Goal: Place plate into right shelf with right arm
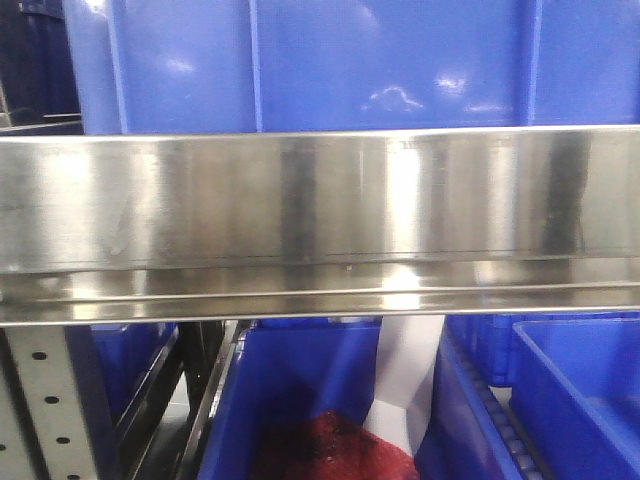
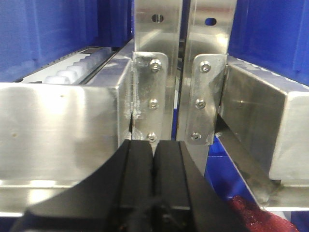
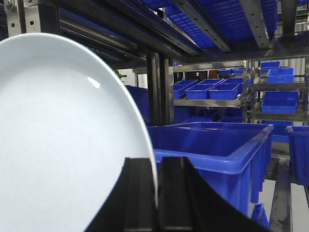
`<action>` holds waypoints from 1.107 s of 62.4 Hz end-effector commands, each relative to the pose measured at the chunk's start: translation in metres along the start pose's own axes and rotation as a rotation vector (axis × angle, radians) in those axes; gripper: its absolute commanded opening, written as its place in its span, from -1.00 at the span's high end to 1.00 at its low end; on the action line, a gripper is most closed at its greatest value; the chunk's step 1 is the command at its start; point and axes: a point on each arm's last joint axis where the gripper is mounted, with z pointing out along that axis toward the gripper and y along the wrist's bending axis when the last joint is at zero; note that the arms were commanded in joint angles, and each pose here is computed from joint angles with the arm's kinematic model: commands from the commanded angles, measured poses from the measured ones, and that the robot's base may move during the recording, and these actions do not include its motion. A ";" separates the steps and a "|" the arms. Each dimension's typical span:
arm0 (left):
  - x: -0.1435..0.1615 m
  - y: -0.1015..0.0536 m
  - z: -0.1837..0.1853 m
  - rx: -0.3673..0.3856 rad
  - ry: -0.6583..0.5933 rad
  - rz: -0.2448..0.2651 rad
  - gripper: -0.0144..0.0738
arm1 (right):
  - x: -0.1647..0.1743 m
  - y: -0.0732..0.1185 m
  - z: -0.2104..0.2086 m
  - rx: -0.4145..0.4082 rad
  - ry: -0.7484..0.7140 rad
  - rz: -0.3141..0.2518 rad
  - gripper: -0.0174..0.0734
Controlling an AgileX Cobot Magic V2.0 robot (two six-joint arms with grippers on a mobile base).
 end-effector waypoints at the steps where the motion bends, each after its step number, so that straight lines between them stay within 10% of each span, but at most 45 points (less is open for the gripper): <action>1: -0.005 0.000 0.000 -0.004 -0.084 -0.009 0.78 | -0.016 0.000 0.001 0.016 -0.104 -0.009 0.49; 40: -0.005 0.000 0.000 -0.004 -0.084 -0.009 0.78 | -0.028 -0.003 0.012 0.037 -0.208 0.027 0.49; 69: -0.005 0.000 0.000 -0.004 -0.084 -0.009 0.78 | -0.082 -0.007 0.152 0.076 -0.094 0.060 0.49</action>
